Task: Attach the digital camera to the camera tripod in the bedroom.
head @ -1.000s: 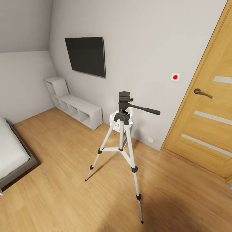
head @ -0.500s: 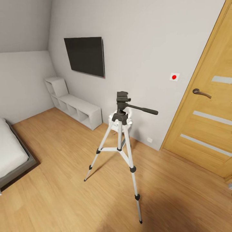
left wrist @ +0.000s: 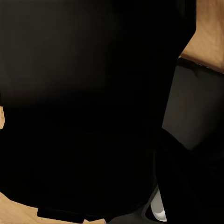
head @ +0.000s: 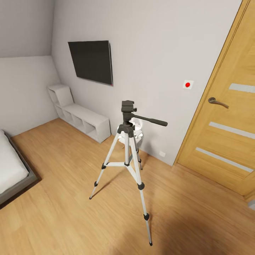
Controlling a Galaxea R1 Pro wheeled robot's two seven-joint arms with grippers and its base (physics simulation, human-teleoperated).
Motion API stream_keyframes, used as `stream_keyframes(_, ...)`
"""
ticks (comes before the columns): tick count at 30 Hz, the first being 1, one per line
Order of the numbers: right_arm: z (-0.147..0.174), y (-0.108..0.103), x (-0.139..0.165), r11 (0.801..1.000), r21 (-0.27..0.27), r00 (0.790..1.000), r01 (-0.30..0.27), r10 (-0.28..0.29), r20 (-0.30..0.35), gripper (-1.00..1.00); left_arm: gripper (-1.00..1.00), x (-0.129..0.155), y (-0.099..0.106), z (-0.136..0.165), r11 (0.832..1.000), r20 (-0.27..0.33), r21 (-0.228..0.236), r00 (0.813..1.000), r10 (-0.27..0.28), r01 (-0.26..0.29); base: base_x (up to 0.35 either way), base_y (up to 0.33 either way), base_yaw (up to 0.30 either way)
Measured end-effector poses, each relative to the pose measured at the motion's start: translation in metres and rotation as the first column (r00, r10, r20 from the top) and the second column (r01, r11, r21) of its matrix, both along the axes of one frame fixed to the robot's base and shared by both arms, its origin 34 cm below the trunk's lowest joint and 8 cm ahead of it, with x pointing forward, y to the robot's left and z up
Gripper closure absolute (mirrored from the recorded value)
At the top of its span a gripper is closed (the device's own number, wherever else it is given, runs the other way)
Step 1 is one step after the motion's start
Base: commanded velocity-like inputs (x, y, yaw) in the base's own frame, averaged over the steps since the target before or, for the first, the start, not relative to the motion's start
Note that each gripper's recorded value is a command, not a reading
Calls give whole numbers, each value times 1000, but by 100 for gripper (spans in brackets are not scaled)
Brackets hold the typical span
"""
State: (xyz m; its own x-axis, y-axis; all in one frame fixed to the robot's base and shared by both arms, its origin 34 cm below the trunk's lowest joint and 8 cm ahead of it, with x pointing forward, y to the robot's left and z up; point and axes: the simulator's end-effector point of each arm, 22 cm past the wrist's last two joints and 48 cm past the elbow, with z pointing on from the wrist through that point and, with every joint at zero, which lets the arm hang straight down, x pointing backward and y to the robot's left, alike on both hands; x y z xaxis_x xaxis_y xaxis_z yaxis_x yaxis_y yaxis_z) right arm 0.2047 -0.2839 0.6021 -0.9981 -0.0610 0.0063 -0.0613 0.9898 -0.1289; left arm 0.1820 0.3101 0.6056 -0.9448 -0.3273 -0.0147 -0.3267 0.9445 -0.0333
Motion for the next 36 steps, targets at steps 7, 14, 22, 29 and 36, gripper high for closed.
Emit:
stream_keyframes(7,0,-3,0,1000,-2,1000,-1,1,1,-100,100,0,0,0,1000,0,0,1000,0,0,0,-1,183)
stream_keyframes(14,0,-3,0,1000,-1,1000,0,0,-1,-100,100,0,0,0,1000,0,0,1000,0,0,0,0,61)
stream_keyframes(22,0,-3,0,1000,-2,1000,-1,1,-1,-100,100,0,0,0,1000,0,0,1000,0,0,0,0,6)
stream_keyframes(29,0,-3,0,1000,-1,1000,-1,1,0,-100,100,0,0,0,1000,0,0,1000,0,0,0,0,0)
stream_keyframes(36,0,-2,0,1000,0,1000,0,0,1,-100,100,0,0,0,1000,0,-1,1000,0,0,0,0,0)
